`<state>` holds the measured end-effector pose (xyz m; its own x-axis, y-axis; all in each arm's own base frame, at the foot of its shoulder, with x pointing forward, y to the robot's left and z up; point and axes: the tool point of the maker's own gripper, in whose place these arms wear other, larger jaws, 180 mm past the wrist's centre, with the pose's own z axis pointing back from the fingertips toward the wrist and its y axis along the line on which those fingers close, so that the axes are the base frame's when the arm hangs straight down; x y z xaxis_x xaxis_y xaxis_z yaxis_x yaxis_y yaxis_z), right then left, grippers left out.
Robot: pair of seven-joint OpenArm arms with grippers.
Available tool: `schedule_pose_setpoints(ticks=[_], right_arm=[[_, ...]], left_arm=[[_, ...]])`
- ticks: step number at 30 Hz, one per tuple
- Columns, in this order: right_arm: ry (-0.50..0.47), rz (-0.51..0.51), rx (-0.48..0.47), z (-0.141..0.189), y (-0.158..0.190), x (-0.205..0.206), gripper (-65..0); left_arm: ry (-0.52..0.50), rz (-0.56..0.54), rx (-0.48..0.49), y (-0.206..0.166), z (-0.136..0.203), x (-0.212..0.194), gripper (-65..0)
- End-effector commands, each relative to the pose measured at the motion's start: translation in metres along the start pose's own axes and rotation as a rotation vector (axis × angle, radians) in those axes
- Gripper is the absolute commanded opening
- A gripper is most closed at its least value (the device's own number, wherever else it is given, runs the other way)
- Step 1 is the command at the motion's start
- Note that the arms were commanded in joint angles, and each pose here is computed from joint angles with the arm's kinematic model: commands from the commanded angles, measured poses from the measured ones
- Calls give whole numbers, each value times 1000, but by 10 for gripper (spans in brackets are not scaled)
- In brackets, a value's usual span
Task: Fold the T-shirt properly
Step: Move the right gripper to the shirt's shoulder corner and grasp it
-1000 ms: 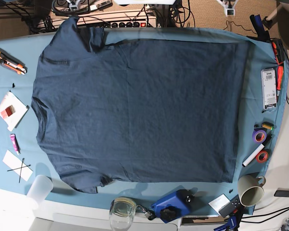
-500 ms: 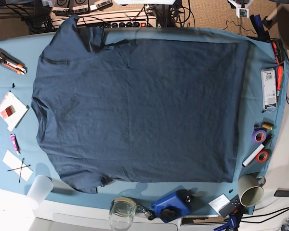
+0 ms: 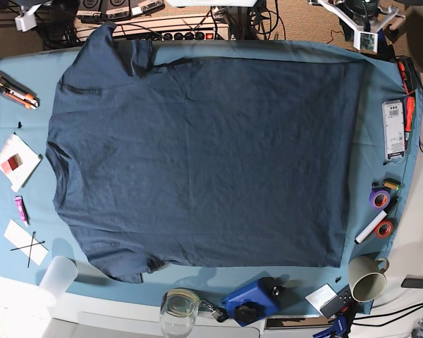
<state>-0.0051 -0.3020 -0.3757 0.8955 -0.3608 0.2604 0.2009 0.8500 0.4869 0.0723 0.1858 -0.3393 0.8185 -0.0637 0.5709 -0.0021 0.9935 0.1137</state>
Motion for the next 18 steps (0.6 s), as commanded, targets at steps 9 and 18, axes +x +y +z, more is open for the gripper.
schedule_pose_setpoints(ticks=[9, 18], right_arm=[[-106, 8, 100, -3, 33, 19, -628], [-133, -13, 196, -7, 56, 26, -330]], left_arm=[[-3, -5, 1, 1, 3, 1, -650], [-6, -2, -1, 0, 3, 1, -650]])
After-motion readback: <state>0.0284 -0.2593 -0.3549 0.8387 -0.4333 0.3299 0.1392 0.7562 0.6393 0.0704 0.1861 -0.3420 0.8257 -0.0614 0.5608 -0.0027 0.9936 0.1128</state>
